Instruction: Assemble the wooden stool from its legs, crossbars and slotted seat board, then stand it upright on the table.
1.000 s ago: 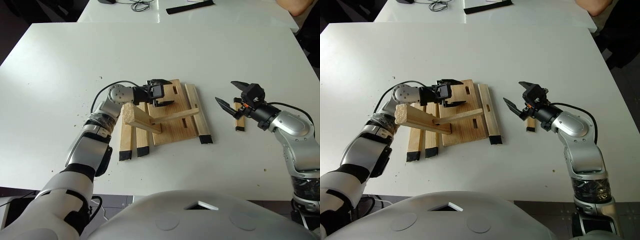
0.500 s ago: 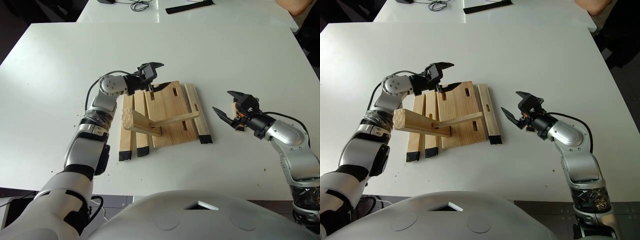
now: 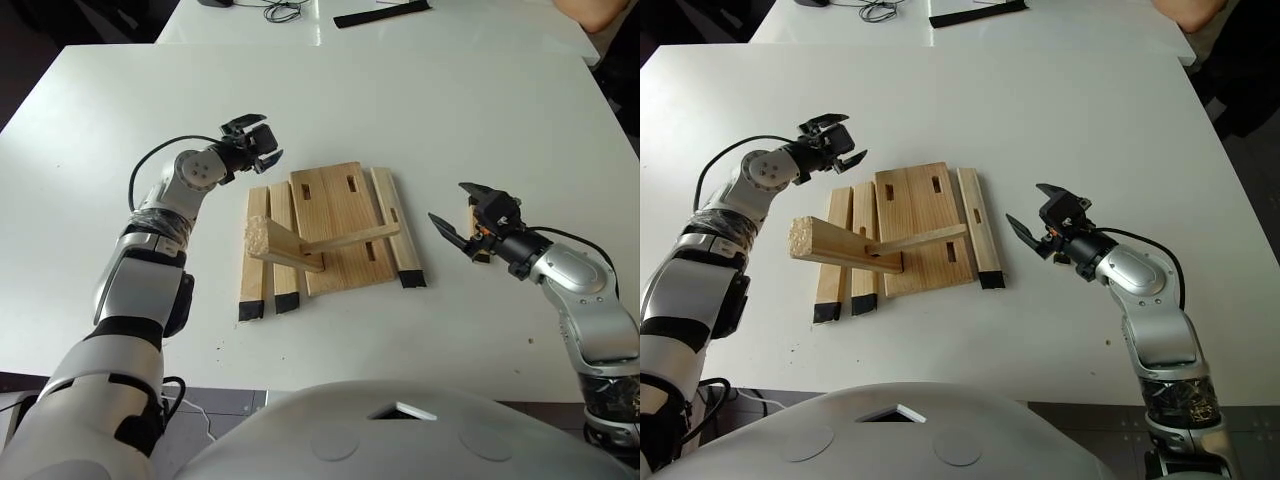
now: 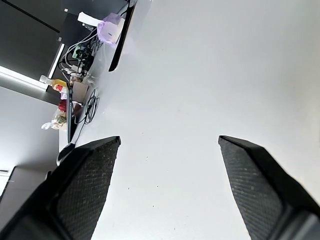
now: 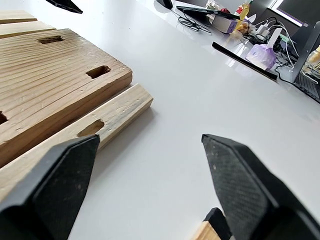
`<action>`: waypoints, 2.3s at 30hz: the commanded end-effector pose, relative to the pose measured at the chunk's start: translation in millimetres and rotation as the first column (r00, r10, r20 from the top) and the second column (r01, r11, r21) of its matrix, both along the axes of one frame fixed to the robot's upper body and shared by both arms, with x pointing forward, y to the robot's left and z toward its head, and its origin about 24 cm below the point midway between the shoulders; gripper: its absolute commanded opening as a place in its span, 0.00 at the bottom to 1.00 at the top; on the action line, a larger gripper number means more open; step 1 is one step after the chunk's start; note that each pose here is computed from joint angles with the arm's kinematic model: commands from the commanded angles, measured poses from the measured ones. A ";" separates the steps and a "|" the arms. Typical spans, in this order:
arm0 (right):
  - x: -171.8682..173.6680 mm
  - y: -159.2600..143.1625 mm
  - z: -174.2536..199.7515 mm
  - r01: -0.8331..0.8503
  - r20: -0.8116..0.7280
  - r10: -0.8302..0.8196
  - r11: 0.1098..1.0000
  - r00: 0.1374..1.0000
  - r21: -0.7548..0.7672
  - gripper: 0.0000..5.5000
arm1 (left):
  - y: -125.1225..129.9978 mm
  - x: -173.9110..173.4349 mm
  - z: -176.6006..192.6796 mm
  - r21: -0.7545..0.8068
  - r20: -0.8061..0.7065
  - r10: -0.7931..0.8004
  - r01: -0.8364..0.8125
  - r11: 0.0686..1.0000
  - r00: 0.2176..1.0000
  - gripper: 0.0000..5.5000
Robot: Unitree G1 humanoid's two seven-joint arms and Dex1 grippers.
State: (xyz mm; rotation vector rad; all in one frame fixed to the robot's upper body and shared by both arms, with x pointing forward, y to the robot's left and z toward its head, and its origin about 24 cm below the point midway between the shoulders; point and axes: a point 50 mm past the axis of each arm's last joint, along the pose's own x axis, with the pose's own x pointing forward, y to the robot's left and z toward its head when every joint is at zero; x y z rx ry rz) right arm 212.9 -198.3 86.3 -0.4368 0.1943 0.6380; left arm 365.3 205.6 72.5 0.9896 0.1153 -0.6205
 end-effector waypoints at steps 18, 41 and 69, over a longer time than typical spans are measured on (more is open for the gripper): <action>7.2 5.9 1.3 0.012 0.030 -0.012 1.000 0.999 0.011 0.69 | -32.0 -4.5 -17.5 0.143 -0.168 -0.219 0.244 0.959 0.961 0.66; -24.9 -23.4 1.2 0.185 0.025 -0.185 0.983 0.982 -0.017 0.69 | 36.5 -18.4 26.5 -0.131 -0.116 -0.045 0.030 0.991 0.992 0.66; -91.2 -48.8 -3.4 0.480 0.034 -0.479 0.876 0.877 -0.050 0.69 | 20.2 -189.8 88.1 -0.110 -0.896 0.068 -0.366 0.924 0.440 0.81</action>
